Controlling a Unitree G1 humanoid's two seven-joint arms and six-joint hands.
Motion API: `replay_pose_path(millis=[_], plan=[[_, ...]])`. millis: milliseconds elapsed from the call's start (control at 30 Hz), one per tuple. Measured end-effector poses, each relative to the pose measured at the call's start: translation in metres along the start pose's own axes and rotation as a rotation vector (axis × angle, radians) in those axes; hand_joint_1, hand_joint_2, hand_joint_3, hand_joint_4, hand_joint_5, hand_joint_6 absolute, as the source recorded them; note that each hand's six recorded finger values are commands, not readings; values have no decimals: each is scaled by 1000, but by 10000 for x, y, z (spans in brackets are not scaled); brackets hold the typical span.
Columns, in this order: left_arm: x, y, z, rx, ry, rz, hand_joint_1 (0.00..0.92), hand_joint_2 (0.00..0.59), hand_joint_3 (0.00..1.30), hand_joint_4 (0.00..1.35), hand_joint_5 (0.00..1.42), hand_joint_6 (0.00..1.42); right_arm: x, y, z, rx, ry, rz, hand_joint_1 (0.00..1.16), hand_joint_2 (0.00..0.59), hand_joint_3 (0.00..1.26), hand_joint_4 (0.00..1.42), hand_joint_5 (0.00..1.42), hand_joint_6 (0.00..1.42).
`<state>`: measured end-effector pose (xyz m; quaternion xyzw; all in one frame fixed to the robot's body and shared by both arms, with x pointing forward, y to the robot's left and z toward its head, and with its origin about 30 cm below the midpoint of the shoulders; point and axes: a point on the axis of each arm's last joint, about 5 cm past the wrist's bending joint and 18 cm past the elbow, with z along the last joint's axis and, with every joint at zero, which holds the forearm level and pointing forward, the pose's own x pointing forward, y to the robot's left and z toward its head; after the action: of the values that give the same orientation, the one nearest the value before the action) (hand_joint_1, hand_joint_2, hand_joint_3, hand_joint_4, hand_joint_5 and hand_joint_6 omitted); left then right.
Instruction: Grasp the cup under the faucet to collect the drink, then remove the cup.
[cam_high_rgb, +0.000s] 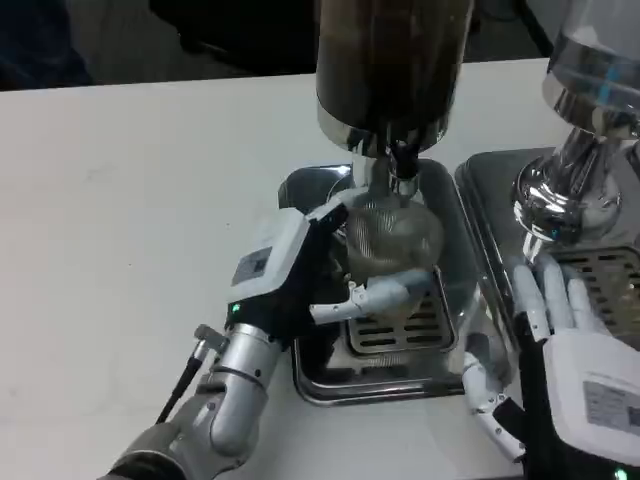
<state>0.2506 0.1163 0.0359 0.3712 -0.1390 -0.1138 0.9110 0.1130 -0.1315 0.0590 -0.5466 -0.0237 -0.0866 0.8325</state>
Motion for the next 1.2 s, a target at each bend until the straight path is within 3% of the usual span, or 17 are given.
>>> replay_pose_path(millis=[200, 500, 800, 1033, 1200], plan=[[-29, 52, -48, 8, -1, 27, 213, 18, 219, 296, 569, 650, 71, -5, -19, 7, -21, 5, 148, 506, 84, 0, 15, 184], [-101, 67, -82, -9, -21, 26, 93, 0, 173, 248, 493, 503, 113, 4, -48, 8, -21, 11, 143, 500, 84, 0, 15, 184], [-252, 277, -256, -15, 2, 100, 24, 0, 190, 225, 445, 402, 238, -33, -176, -10, -16, 15, 128, 499, 74, 0, 1, 181], [-344, 476, -324, -65, -11, 181, 0, 0, 33, 7, 162, 106, 346, -33, -174, 7, -32, 13, 131, 490, 55, 0, 0, 165], [-444, 581, -332, -135, -32, 201, 0, 6, 0, 0, 6, 1, 379, -40, -201, -1, -37, 24, 139, 489, 52, 0, 0, 165]])
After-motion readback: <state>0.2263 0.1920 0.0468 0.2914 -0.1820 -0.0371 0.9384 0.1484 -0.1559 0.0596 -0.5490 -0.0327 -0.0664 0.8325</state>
